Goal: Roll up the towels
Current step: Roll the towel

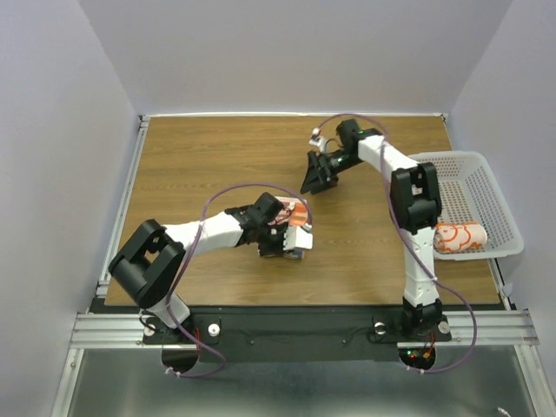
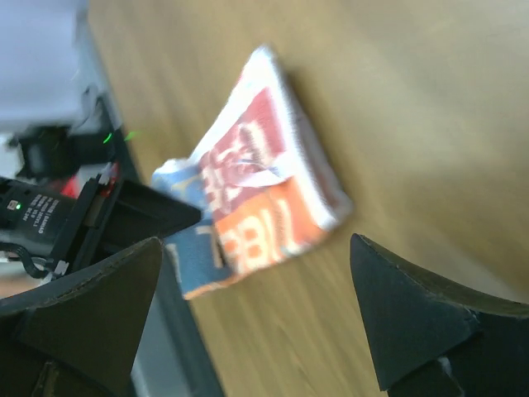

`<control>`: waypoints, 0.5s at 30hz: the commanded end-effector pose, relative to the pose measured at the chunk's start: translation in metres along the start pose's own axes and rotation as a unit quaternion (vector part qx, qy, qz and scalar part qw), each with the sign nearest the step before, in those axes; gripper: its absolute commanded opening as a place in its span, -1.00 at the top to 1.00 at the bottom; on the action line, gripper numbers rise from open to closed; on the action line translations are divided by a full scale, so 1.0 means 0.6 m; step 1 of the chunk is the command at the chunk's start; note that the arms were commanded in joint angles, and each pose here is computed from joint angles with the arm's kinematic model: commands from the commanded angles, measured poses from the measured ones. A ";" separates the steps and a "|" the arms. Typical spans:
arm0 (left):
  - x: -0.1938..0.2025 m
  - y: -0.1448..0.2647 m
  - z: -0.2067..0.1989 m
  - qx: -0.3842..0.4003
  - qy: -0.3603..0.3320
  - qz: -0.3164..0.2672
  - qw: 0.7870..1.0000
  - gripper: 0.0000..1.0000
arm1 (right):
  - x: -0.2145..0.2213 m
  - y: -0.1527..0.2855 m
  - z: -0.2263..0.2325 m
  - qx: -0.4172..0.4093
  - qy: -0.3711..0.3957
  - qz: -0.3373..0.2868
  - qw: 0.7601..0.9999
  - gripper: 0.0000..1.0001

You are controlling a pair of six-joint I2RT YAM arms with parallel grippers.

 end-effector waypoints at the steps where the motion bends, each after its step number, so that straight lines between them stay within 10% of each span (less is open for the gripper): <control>1: 0.054 -0.007 -0.048 0.175 0.094 0.041 0.979 0.35 | -0.065 0.115 0.062 0.105 0.091 -0.116 0.983 -1.00; 15: 0.097 -0.054 0.024 0.332 0.294 -0.012 0.896 0.13 | 0.075 0.220 0.195 0.202 0.261 -0.145 0.933 -1.00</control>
Point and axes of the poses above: each gripper's point midway between its finger pads, its own y axis back along the fingers, its own z axis along the line the jaws close on, x = y × z, the point moved 8 cm from there along y, back along the fingers, and after that the axes turned 5 degrees about -y, right-handed, at the moved point
